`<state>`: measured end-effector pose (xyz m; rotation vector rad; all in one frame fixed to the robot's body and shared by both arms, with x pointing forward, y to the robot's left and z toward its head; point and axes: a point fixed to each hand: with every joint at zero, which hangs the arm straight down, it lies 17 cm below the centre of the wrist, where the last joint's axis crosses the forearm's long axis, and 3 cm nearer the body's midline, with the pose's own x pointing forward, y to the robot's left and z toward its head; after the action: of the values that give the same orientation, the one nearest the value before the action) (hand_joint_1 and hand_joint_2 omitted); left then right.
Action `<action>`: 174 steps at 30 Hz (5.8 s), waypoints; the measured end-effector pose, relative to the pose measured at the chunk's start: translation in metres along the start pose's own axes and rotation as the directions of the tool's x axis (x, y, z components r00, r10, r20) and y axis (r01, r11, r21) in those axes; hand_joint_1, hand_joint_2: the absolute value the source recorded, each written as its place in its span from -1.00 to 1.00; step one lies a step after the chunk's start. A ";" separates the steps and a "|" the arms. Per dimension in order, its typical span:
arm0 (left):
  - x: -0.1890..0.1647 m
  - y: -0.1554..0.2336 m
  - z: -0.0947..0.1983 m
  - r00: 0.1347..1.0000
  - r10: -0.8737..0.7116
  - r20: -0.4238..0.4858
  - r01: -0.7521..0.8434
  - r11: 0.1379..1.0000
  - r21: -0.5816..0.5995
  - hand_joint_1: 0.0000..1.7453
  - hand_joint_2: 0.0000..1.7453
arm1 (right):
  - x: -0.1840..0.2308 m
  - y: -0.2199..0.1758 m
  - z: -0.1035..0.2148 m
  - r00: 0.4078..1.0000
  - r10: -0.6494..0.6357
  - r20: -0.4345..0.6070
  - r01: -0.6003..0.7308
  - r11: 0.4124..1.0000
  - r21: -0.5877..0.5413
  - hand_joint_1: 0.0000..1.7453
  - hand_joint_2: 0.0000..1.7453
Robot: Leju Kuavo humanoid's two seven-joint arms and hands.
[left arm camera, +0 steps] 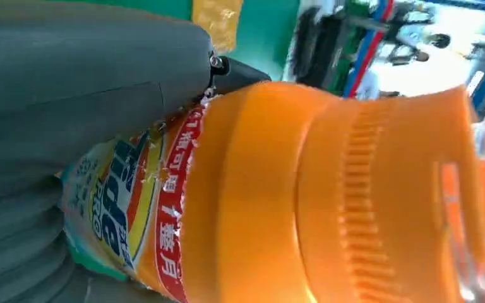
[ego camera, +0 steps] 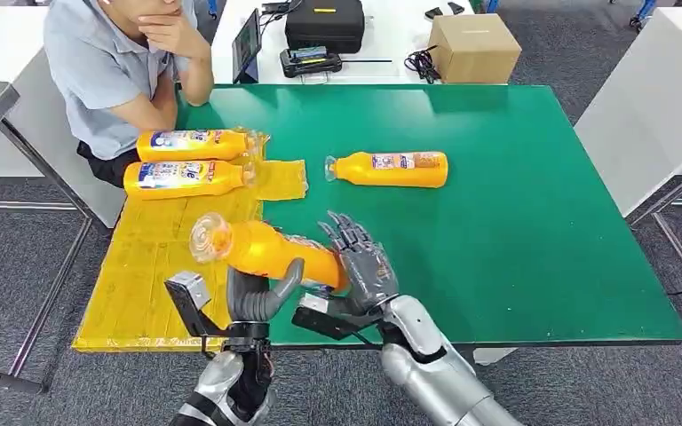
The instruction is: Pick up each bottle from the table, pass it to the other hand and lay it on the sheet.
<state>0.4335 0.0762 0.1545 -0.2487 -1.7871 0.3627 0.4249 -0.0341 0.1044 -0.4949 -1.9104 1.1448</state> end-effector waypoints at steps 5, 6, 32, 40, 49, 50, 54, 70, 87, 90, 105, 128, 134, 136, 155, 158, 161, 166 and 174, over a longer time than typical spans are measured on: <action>0.008 0.015 -0.001 0.946 -0.310 0.094 0.307 0.950 0.047 1.00 1.00 | -0.014 -0.013 0.013 0.999 -0.031 -0.044 0.028 0.998 -0.059 -1.00 1.00; 0.009 0.015 -0.002 0.921 -0.374 0.112 0.372 0.927 0.042 1.00 1.00 | -0.016 -0.013 0.015 0.998 -0.041 -0.049 0.038 0.997 -0.062 -1.00 1.00; 0.022 0.025 -0.025 0.460 -0.845 0.273 0.867 0.493 0.066 1.00 1.00 | -0.018 -0.019 0.037 0.976 -0.204 -0.071 0.198 0.976 -0.086 -1.00 1.00; -0.021 0.034 -0.034 0.082 -0.953 0.291 0.996 0.091 0.016 1.00 1.00 | -0.016 -0.026 0.035 0.966 -0.251 -0.053 0.246 0.965 -0.085 -1.00 1.00; -0.067 0.058 -0.040 -0.100 -0.952 0.288 0.980 -0.144 -0.138 1.00 1.00 | -0.018 -0.028 0.035 0.959 -0.277 -0.054 0.272 0.959 -0.081 -1.00 1.00; -0.070 0.061 -0.043 -0.115 -0.952 0.285 0.976 -0.162 -0.148 1.00 1.00 | -0.018 -0.028 0.035 0.958 -0.282 -0.054 0.278 0.957 -0.079 -1.00 1.00; -0.078 0.076 -0.053 -0.177 -0.944 0.280 0.959 -0.229 -0.167 1.00 1.00 | -0.015 -0.027 0.034 0.953 -0.301 -0.047 0.297 0.952 -0.071 -1.00 1.00; -0.085 0.106 -0.072 -0.245 -0.931 0.270 0.934 -0.301 -0.192 1.00 1.00 | -0.012 -0.027 0.030 0.944 -0.328 -0.035 0.325 0.943 -0.070 -1.00 1.00; -0.097 0.118 -0.076 -0.148 -0.961 0.233 0.928 -0.216 -0.303 -1.00 1.00 | -0.014 -0.024 0.029 0.936 -0.349 -0.038 0.347 0.936 -0.060 -1.00 1.00; -0.102 0.120 -0.076 -0.126 -0.968 0.219 0.918 -0.197 -0.343 -1.00 1.00 | -0.014 -0.023 0.029 0.935 -0.353 -0.039 0.351 0.935 -0.055 -1.00 1.00; -0.104 0.116 -0.075 -0.075 -0.975 0.210 0.920 -0.148 -0.363 -1.00 1.00 | -0.019 -0.024 0.027 0.933 -0.357 -0.045 0.354 0.933 -0.059 -1.00 1.00; -0.065 0.029 -0.038 -0.023 -0.922 0.386 0.984 -0.090 -0.156 -1.00 1.00 | -0.028 -0.019 0.040 0.937 -0.340 -0.079 0.335 0.939 -0.075 -1.00 1.00; -0.034 0.002 -0.030 -0.073 -0.900 0.430 0.995 -0.096 -0.033 -1.00 1.00 | -0.031 -0.019 0.046 0.938 -0.334 -0.094 0.327 0.941 -0.085 -1.00 1.00; -0.028 -0.003 -0.027 -0.080 -0.895 0.439 0.996 -0.094 -0.010 -1.00 1.00 | -0.032 -0.018 0.048 0.938 -0.333 -0.100 0.325 0.942 -0.086 -1.00 1.00; 0.046 -0.034 0.017 0.408 -0.794 0.451 0.876 0.479 0.050 -1.00 1.00 | -0.009 -0.085 0.070 0.815 -0.578 0.050 0.558 0.756 -0.342 -1.00 1.00; 0.049 -0.032 0.021 0.450 -0.778 0.439 0.853 0.520 0.048 -1.00 1.00 | -0.012 -0.091 0.074 0.802 -0.595 0.056 0.572 0.736 -0.361 -1.00 -1.00; 0.049 -0.031 0.022 0.492 -0.761 0.423 0.829 0.558 0.042 -1.00 1.00 | -0.014 -0.094 0.078 0.784 -0.618 0.059 0.590 0.713 -0.378 -1.00 1.00; 0.039 -0.025 0.028 0.729 -0.610 0.309 0.655 0.753 -0.060 -1.00 1.00 | -0.029 -0.104 0.087 0.890 -0.452 -0.053 0.382 0.805 -0.453 -1.00 1.00; 0.041 -0.029 0.033 0.782 -0.553 0.289 0.597 0.797 -0.090 -1.00 1.00 | -0.029 -0.115 0.090 0.937 -0.338 -0.087 0.260 0.841 -0.475 -1.00 1.00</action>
<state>0.3923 0.0604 0.1952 0.2439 -2.0417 -0.2236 0.3776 -0.1591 0.1686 -0.4996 -2.0194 0.4270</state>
